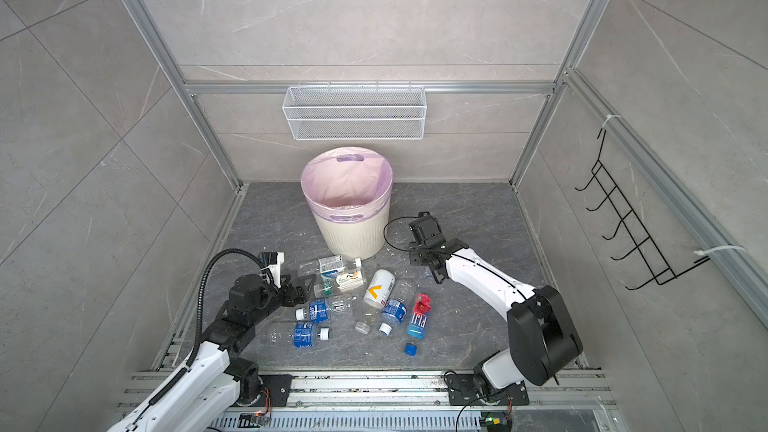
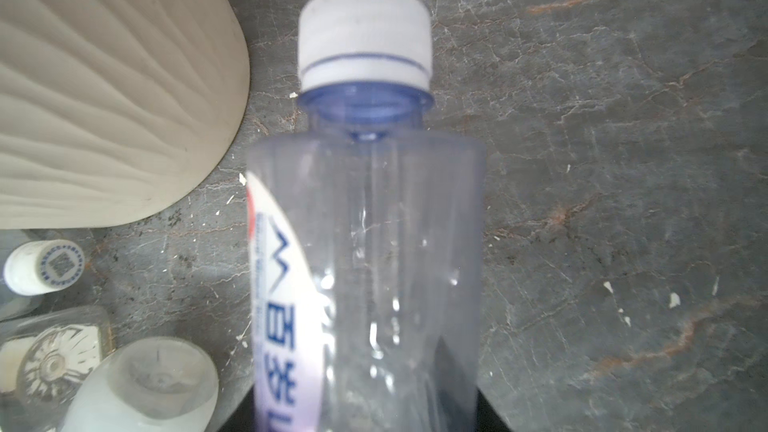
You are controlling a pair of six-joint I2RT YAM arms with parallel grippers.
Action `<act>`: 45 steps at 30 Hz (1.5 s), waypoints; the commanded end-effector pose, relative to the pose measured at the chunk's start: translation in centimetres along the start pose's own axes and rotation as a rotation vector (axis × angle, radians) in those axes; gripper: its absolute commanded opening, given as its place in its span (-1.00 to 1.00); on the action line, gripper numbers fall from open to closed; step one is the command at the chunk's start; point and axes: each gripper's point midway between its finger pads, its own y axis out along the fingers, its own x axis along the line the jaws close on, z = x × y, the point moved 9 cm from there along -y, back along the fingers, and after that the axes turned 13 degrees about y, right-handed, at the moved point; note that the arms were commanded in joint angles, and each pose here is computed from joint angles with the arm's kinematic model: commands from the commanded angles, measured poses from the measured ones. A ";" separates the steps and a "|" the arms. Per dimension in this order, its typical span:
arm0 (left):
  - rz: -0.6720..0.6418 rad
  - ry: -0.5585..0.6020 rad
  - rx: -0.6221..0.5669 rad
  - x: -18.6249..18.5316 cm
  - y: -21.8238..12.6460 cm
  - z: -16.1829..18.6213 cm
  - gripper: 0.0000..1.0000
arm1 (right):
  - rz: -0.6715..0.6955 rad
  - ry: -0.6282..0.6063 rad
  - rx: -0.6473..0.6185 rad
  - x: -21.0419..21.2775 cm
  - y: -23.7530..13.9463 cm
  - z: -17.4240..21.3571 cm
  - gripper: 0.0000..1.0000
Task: Throw the plastic bottles in the bin
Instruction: 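Lift the purple-labelled bottle with the right gripper toward the bin, then hold the bottle over the bin and open the right gripper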
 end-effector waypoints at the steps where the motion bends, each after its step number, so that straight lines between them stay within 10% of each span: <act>1: 0.015 0.029 -0.052 -0.2 0.0 -0.9 0.94 | -0.066 -0.003 -0.046 -0.1 -1.7 0.0 -0.07; 28: 0.014 0.028 -0.047 -0.2 0.1 -0.8 0.95 | -0.425 -0.099 -0.330 1.2 -11.5 3.9 -0.07; 45: 0.012 0.029 -0.049 -0.2 0.1 -0.9 0.94 | -0.589 -0.104 -0.446 9.1 -21.5 -5.8 -0.11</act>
